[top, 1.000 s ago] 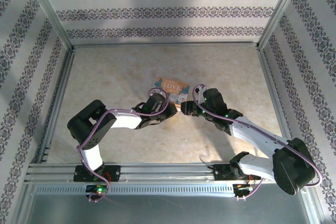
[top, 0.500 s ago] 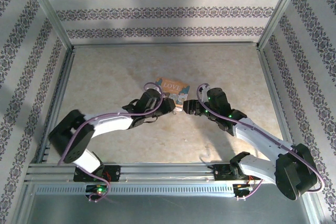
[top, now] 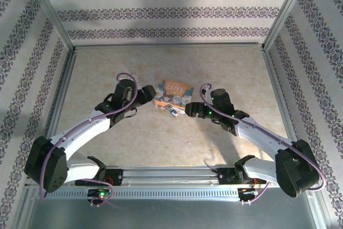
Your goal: Unlock the padlock with the key
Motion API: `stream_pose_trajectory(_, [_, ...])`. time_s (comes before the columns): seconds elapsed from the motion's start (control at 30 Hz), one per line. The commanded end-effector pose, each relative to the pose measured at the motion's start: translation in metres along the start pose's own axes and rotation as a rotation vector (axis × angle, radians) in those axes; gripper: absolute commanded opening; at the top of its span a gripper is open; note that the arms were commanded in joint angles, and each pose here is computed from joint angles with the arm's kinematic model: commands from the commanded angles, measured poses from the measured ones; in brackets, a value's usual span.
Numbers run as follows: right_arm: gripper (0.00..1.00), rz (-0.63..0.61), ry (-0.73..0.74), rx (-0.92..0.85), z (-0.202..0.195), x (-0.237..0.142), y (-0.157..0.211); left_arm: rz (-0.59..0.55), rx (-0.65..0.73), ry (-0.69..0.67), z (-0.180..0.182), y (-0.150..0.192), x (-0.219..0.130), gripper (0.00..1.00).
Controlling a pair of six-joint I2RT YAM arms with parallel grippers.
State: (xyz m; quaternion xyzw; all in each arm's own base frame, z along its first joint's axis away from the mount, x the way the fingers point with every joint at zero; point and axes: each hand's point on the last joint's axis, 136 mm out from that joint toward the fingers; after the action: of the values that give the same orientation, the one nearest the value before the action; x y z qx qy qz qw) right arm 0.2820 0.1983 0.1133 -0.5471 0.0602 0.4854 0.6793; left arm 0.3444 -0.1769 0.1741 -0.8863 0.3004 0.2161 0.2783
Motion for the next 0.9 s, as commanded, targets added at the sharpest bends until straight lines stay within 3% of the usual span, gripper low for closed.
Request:
stream_pose_trajectory(0.0, [0.88,-0.027,-0.056,0.025,0.009,0.005,-0.017,0.076,0.03,-0.019,0.017,-0.001,0.005,0.74])
stream_pose_trajectory(0.13, [0.95,-0.029,-0.041,0.045,0.003,0.014,-0.023,0.1,0.042,-0.041,0.022,-0.018,0.02,0.8])
stream_pose_trajectory(0.27, [0.98,-0.02,-0.05,0.058,0.001,0.026,-0.029,0.196,0.053,-0.014,0.016,-0.015,0.048,0.81])
stream_pose_trajectory(0.6, [0.98,-0.005,-0.06,0.08,-0.004,0.052,-0.038,0.355,0.03,0.0,0.015,0.004,0.104,0.61])
stream_pose_trajectory(0.7, [0.98,0.002,-0.069,0.07,-0.003,0.057,-0.042,0.381,0.025,-0.002,0.017,0.013,0.111,0.52])
stream_pose_trajectory(0.87, [0.95,0.015,-0.105,0.052,0.003,0.065,-0.048,0.393,-0.006,0.003,0.026,0.025,0.111,0.46])
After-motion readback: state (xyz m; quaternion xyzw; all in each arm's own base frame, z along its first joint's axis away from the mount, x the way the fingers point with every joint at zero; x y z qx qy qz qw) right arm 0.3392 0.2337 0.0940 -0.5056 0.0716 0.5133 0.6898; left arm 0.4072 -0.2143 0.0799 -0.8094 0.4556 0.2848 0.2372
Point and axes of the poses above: each hand's point on the last joint's axis, 136 mm out from that joint toward the fingers, its own x axis out along the fingers, its own z axis along the line the jaws close on, y = z × x, and after that the axes turned 14 degrees about -x, right-handed
